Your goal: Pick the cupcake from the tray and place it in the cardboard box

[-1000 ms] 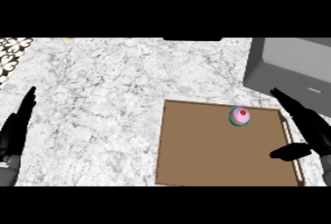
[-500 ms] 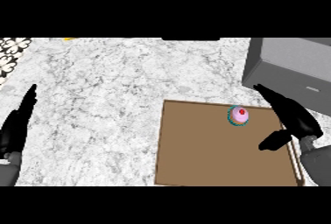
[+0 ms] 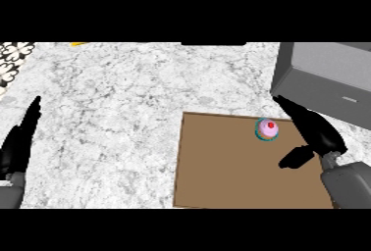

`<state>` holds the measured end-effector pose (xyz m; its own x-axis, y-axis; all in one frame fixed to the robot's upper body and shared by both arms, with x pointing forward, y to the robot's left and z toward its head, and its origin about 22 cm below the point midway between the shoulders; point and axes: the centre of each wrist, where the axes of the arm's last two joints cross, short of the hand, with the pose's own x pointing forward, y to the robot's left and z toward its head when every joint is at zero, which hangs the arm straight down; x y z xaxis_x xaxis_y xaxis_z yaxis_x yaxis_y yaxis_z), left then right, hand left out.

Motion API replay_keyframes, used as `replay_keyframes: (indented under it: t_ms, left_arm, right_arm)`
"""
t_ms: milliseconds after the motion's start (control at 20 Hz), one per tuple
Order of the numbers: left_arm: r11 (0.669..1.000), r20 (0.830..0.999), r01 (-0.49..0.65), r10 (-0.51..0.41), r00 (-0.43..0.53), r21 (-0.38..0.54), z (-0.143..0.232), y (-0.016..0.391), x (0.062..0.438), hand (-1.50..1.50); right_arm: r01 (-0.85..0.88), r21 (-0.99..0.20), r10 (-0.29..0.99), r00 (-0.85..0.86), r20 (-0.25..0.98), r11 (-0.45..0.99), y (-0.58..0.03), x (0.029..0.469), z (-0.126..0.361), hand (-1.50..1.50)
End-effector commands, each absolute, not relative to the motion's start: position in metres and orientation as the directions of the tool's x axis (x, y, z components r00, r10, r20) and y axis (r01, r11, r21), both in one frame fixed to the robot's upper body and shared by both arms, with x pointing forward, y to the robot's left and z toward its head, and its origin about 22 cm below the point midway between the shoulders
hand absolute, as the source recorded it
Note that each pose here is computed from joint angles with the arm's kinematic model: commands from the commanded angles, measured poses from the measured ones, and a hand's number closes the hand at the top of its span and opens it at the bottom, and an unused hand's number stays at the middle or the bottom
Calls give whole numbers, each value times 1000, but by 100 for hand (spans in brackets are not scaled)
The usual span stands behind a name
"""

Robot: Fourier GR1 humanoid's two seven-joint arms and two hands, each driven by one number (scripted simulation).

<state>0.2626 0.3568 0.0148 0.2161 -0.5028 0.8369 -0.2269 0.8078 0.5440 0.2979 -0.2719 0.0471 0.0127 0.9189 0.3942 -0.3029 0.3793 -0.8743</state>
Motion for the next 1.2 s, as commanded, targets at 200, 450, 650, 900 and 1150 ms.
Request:
replay_keyframes:
  t_ms: [200, 450, 650, 900, 1150]
  left_arm:
    - [806, 838, -237, -503, 210, 543, 15, 354, 267, 0]
    - [817, 844, -222, -489, 222, 532, 13, 364, 275, 0]
    - [808, 832, -208, -512, 213, 551, 30, 361, 257, 0]
    - [810, 839, -227, -498, 218, 540, 15, 351, 261, 0]
    - [808, 838, -228, -503, 211, 543, 10, 352, 256, 0]
  right_arm:
    - [-323, -862, 897, -76, 435, 390, -262, 290, 46, -150]
    - [-327, -863, 894, -98, 436, 385, -238, 285, 46, -150]
    - [-368, -870, 931, -27, 363, 328, -219, 292, 42, -150]
    - [-396, -853, 936, 52, 349, 340, -248, 302, 22, -150]
    - [-348, -868, 933, 72, 352, 354, -223, 326, 26, 150]
